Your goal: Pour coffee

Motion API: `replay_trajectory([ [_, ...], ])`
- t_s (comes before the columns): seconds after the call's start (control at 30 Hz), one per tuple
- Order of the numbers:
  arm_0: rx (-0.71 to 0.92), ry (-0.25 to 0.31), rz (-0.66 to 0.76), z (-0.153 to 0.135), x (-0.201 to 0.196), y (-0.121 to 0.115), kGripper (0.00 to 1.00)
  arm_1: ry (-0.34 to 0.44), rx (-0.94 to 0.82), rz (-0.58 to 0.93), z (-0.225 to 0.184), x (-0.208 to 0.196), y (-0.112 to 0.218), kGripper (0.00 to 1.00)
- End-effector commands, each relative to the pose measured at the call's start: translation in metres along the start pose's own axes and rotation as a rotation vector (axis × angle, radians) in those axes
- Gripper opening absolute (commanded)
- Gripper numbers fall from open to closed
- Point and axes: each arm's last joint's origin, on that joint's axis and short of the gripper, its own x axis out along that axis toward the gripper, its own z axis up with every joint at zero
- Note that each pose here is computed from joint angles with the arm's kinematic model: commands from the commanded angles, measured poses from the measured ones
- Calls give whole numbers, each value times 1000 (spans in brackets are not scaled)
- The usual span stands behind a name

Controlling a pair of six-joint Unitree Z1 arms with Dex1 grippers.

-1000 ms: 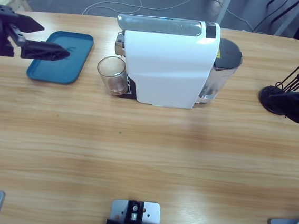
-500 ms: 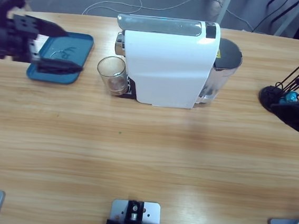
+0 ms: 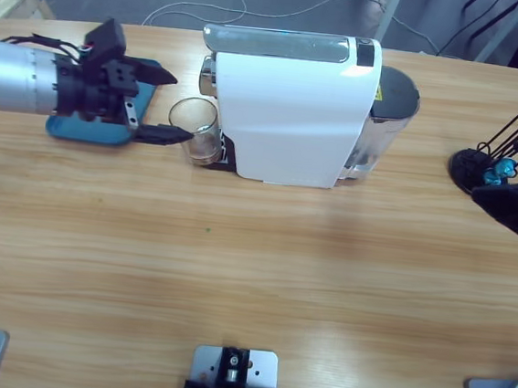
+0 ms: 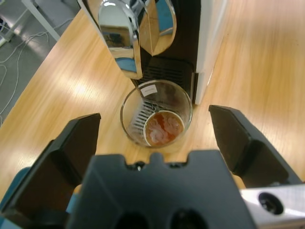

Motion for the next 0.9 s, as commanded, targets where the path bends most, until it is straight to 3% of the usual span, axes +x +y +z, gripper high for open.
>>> replay_trajectory([
  [0.03, -32, 37, -51, -23, 23, 2, 982, 41, -19, 9, -17, -2, -4, 996],
  [0.8, -39, 28, -58, -26, 54, 19, 982, 57, -18, 3, -22, 1, -6, 996],
  [0.87, -39, 27, -59, -26, 54, 19, 965, 59, -18, 3, -23, 1, -6, 991],
  [0.9, -38, 27, -59, -25, 54, 20, 899, 59, -18, 2, -23, 1, -6, 991],
])
